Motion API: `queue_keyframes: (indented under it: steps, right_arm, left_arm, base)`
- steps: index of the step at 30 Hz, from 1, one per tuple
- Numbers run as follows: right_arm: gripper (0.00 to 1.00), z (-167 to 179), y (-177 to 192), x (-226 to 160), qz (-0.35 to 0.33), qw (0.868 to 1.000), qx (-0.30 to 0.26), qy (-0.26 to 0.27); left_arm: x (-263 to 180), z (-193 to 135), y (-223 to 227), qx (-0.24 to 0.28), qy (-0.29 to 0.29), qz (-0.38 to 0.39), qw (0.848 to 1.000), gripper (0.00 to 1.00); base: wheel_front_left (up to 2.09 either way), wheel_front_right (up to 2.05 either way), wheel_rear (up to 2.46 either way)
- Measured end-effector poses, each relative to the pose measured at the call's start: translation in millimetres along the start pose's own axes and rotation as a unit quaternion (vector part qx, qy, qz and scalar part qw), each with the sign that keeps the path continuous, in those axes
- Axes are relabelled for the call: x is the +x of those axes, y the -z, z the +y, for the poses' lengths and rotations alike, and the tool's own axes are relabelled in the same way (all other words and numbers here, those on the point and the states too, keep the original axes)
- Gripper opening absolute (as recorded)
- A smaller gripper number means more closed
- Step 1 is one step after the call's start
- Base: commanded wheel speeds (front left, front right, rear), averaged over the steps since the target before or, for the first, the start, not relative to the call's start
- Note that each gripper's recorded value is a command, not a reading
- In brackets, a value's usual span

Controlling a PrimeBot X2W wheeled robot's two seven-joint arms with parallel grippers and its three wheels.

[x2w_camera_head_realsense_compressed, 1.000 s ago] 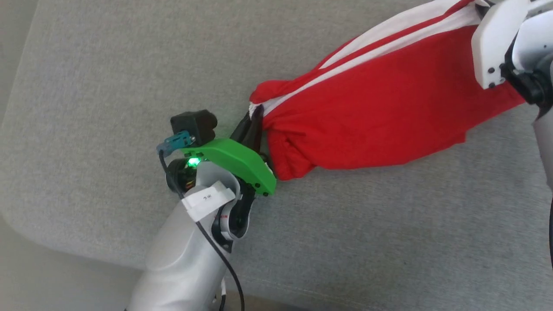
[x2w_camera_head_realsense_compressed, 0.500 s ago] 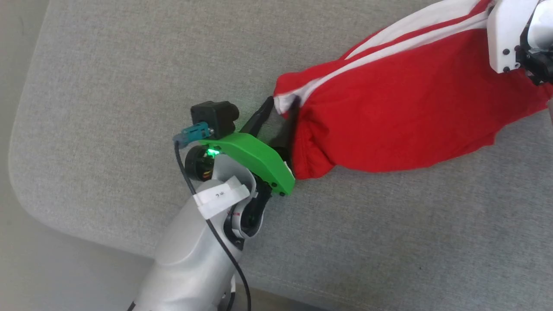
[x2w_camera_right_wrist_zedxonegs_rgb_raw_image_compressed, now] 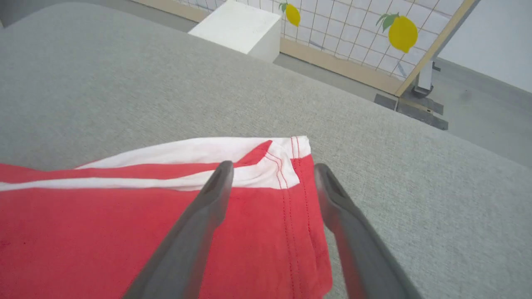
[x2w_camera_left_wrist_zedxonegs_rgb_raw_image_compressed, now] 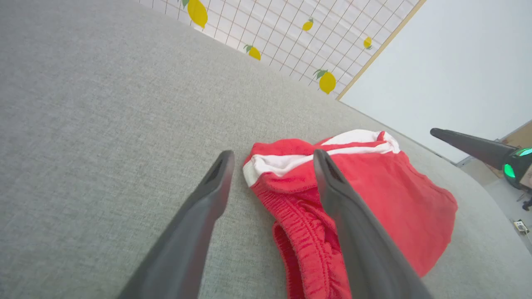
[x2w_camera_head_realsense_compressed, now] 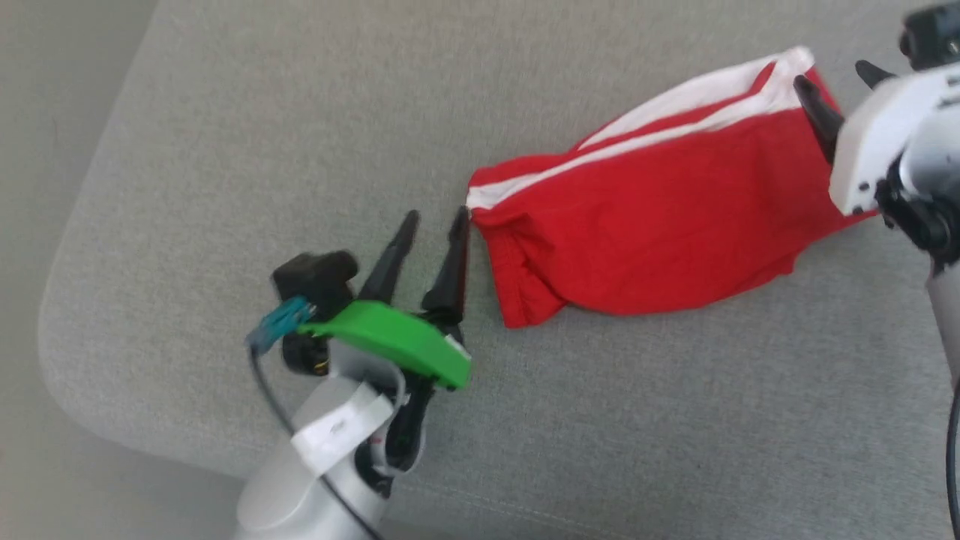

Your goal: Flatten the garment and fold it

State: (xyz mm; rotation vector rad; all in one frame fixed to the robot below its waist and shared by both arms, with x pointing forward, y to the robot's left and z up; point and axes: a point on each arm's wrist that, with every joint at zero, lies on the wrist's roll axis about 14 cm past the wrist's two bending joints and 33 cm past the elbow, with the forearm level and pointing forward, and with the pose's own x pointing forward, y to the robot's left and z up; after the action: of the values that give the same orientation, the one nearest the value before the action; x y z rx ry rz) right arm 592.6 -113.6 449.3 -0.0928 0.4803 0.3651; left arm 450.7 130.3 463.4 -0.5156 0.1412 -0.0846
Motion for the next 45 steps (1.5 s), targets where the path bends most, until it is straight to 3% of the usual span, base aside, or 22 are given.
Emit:
queue_keyframes:
  steps: [6,12,22,31,42,43,44,45]
  right_arm:
    - [1.00,-0.7,-13.9,-29.9,-0.074,0.996,0.045,0.013]
    - [1.00,-11.3,-11.7,-37.4,-0.089,0.991,0.093,0.034]
    - [1.00,-28.5,32.6,-12.2,0.004,0.981,0.186,0.062]
    - [1.00,-42.1,63.7,10.8,0.124,0.974,0.167,0.091]
    - [1.00,-14.3,80.7,26.3,0.228,0.960,0.152,0.057]
    - [0.83,-11.0,80.6,26.1,0.233,0.959,0.155,0.051]
    - [0.35,-8.5,80.0,26.2,0.235,0.958,0.156,0.046]
    - [0.24,-7.3,77.6,26.6,0.232,0.959,0.156,0.043]
  left_arm:
    - [-15.9,-0.8,-28.6,0.056,0.031,-0.054,0.996,1.00]
    - [-22.6,-5.7,-54.0,0.096,0.059,-0.098,0.989,1.00]
    - [-30.0,21.0,-66.8,0.152,0.015,-0.123,0.981,1.00]
    - [-29.7,35.7,-54.0,0.153,-0.008,-0.106,0.982,1.00]
    - [-29.7,49.3,-44.9,0.161,-0.027,-0.090,0.982,1.00]
    - [-29.9,49.5,-45.0,0.161,-0.028,-0.090,0.982,1.00]
    - [-30.1,49.6,-45.1,0.161,-0.028,-0.090,0.982,1.00]
    - [-30.3,49.7,-45.1,0.161,-0.028,-0.090,0.982,1.00]
  base:
    - [0.00,0.00,0.00]
    - [0.00,0.00,0.00]
    - [0.00,0.00,0.00]
    - [0.00,0.00,0.00]
    - [0.00,0.00,0.00]
    - [0.00,0.00,0.00]
    - [0.00,0.00,0.00]
    - [0.00,0.00,0.00]
